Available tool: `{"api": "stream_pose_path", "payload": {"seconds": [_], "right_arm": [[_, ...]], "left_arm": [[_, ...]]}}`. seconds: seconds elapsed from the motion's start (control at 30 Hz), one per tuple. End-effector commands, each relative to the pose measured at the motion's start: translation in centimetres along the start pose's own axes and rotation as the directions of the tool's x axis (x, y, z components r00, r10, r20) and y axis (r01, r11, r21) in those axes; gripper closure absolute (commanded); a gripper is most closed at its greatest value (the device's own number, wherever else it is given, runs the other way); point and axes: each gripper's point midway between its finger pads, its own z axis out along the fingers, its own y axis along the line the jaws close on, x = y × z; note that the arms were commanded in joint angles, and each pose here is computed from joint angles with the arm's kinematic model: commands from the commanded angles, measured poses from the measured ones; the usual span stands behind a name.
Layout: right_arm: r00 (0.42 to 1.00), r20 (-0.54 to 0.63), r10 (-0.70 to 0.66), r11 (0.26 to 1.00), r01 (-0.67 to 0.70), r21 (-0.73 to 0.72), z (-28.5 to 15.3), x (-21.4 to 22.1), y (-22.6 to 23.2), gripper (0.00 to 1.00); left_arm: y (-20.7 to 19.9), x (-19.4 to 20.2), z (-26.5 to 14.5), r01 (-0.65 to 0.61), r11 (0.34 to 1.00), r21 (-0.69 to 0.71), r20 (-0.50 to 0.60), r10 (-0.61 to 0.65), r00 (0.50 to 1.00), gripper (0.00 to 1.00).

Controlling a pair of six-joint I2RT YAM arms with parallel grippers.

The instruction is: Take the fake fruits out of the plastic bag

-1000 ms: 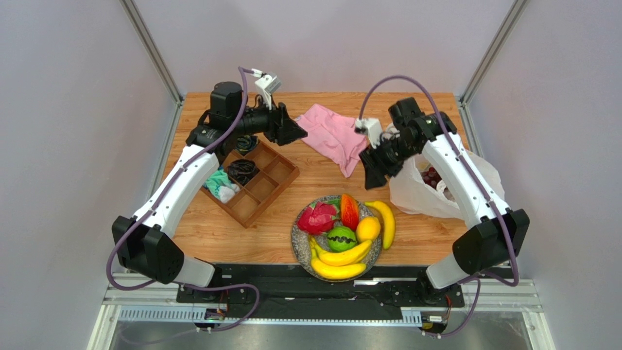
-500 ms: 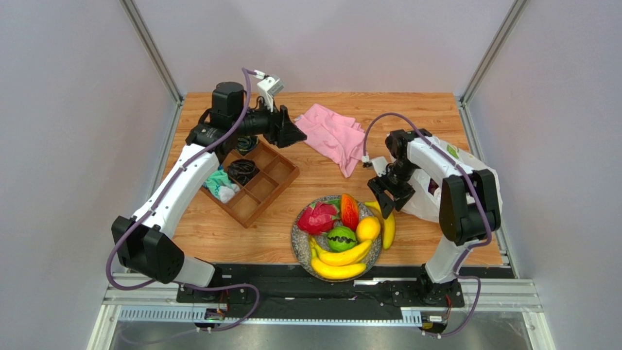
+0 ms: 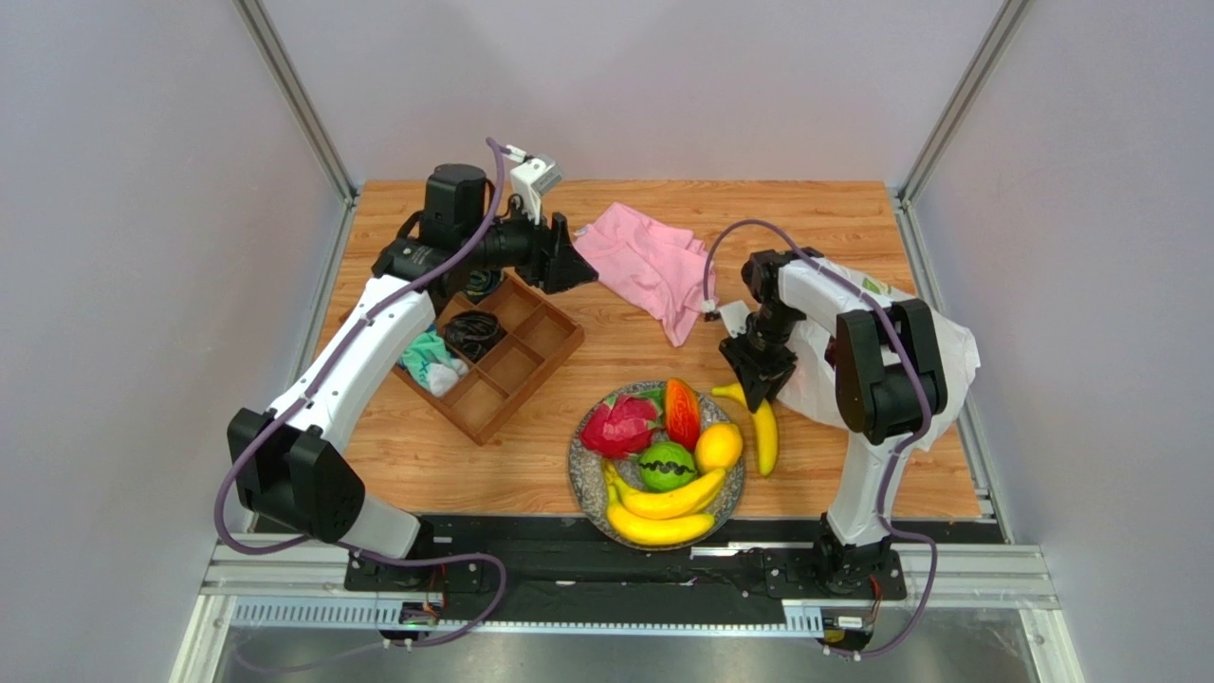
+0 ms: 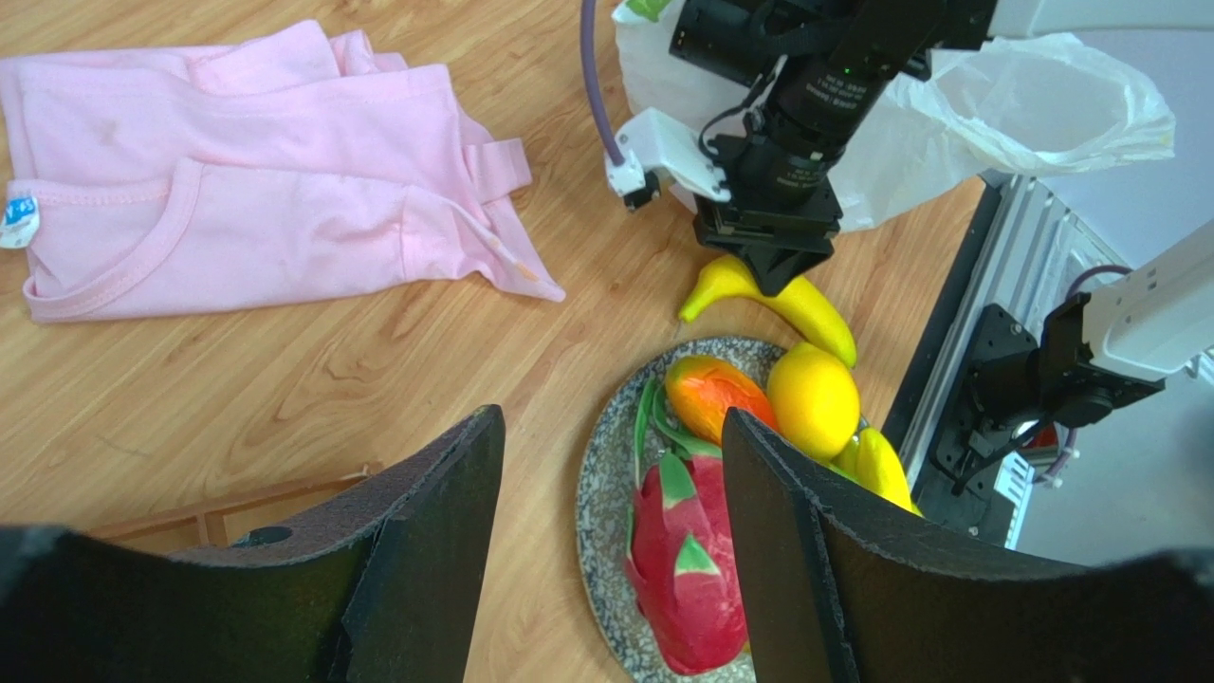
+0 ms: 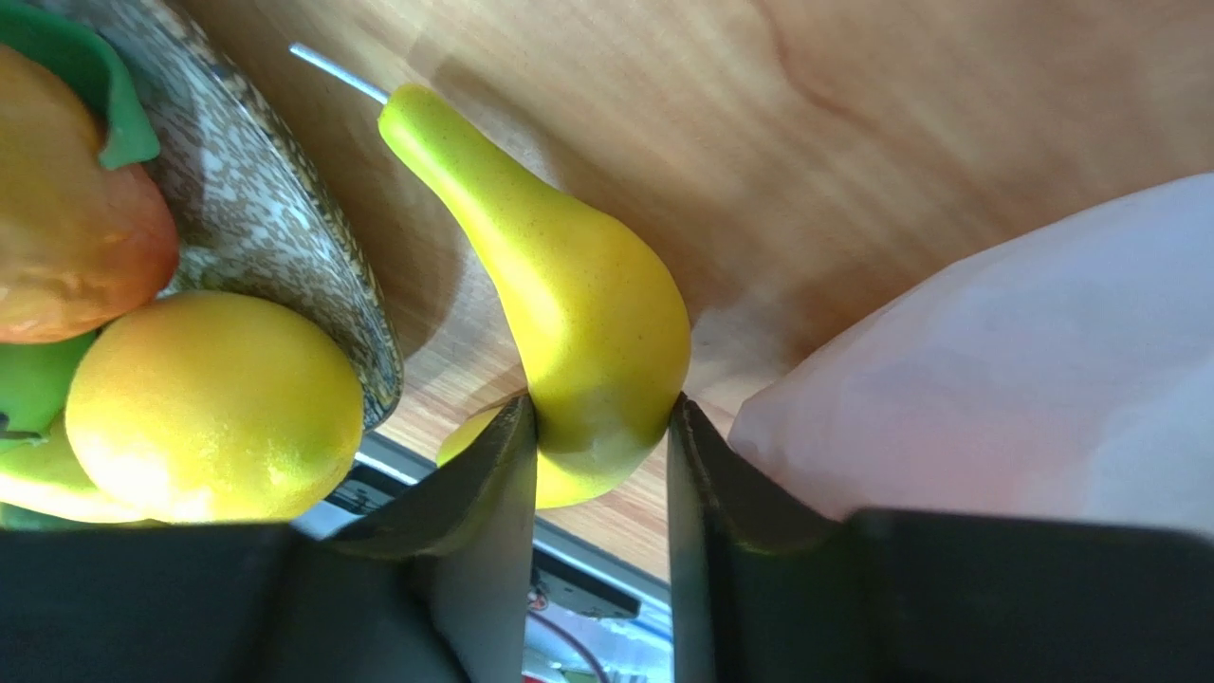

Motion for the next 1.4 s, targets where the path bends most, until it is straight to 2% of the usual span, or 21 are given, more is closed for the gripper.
{"api": "stream_pose_path", "payload": {"seconds": [0.0,0.2,0.4,0.53,0.7,0.93,1.17,1.37], "right_arm": [[0.996,0.089,-0.014,1.0,0.014,0.002,-2.3,-1.8,0.1,0.77],[0.985,0.174,0.007,0.997,0.006,-0.075,-5.0,-3.8,2.1,0.76],[0.985,0.171,-0.011,0.991,0.033,-0.128,-4.0,-6.2,3.3,0.77],[0.98,0.179,-0.086,0.985,0.111,-0.131,-4.0,-7.6,4.8,0.76],[0.981,0.16,-0.111,0.977,0.137,-0.163,-3.2,-8.7,5.6,0.75],[0.984,0.117,-0.137,0.969,0.157,-0.189,-2.2,-7.8,6.8,0.72],[0.987,0.084,-0.14,0.968,0.155,-0.199,-2.1,-6.7,7.0,0.57],[0.986,0.065,-0.153,0.963,0.163,-0.212,-2.3,-5.9,7.2,0.57]], "left_arm": [[-0.8,-1.7,0.0,-0.063,0.998,0.014,0.028,0.063,0.998,0.34],[-1.5,-1.6,0.5,-0.075,0.997,0.033,0.021,0.075,0.997,0.34],[-1.9,-0.8,0.8,-0.078,0.996,0.044,0.0,0.079,0.997,0.34],[-1.6,-0.7,1.0,-0.08,0.996,0.037,-0.007,0.08,0.997,0.34],[-1.7,-0.5,1.3,-0.087,0.995,0.041,-0.015,0.088,0.996,0.34],[-1.7,-0.4,1.8,-0.092,0.995,0.046,-0.021,0.093,0.995,0.34],[-1.7,-0.4,2.2,-0.094,0.994,0.052,-0.02,0.095,0.995,0.34],[-1.7,-0.6,2.5,-0.093,0.994,0.058,-0.017,0.094,0.995,0.34]]}}
